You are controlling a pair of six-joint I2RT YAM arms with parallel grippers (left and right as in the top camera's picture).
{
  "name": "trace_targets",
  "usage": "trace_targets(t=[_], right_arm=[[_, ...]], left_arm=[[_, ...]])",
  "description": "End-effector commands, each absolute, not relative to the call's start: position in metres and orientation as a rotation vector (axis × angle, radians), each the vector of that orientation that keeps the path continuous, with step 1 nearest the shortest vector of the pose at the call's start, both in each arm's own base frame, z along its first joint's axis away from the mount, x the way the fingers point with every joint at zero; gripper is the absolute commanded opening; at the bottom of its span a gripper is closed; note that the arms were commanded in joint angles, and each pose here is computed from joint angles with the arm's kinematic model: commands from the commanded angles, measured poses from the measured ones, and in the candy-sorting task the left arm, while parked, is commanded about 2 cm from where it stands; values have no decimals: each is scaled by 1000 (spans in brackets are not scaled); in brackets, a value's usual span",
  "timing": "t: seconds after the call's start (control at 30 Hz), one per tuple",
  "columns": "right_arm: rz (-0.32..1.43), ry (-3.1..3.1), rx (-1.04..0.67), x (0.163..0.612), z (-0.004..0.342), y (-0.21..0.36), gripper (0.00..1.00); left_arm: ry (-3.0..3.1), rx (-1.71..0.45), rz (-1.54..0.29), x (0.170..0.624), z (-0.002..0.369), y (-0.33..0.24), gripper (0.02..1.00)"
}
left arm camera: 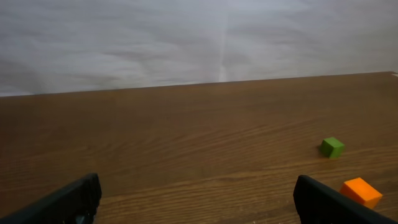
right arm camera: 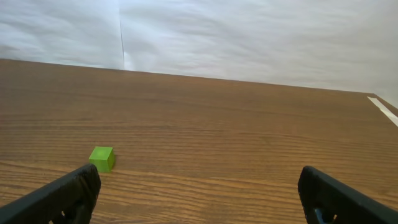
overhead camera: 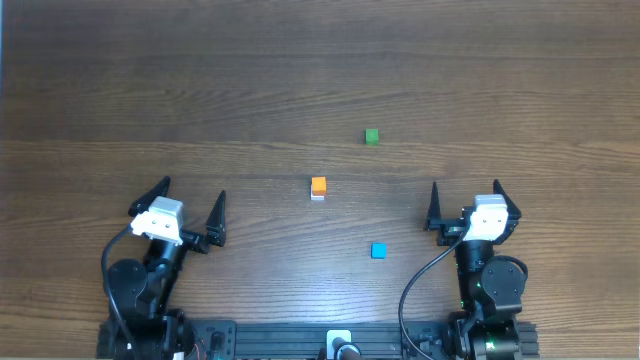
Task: Stack Cubes
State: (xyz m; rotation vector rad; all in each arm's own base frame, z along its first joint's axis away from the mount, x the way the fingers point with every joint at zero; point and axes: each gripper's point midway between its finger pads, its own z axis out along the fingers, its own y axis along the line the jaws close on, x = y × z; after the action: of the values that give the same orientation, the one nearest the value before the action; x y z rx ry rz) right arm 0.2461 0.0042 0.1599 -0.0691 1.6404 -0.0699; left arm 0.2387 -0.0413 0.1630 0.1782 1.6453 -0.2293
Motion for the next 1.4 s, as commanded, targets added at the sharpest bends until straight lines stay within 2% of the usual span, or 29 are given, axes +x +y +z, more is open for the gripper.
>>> trace_targets(t=[0.03,0.77,0.87,0.97,1.07,1.1,1.27,1.4], right_arm=[[-69,1641,-72,246,157,4,991],[-62,1639,-77,246,158,6,991],[56,1583,28,247,172,7,991],[230,1477,119,245,198,15,993],[385,1297,2,233,244,41,993],[457,1184,-30,220,273,48,991],[485,1059,-82,195,332,54,991],[430,1084,-133,184,371,56,991]], left_arm=[[1639,199,-231,238,162,-44,1000],[1639,199,-231,238,162,-44,1000],[1639,199,-231,238,162,-44,1000],[1639,199,-231,238,162,-44,1000],[1639,199,-231,238,162,-44,1000],[1639,199,-231,238,162,-44,1000],[1639,199,-231,238,162,-44,1000],[1639,199,-231,238,162,-44,1000]])
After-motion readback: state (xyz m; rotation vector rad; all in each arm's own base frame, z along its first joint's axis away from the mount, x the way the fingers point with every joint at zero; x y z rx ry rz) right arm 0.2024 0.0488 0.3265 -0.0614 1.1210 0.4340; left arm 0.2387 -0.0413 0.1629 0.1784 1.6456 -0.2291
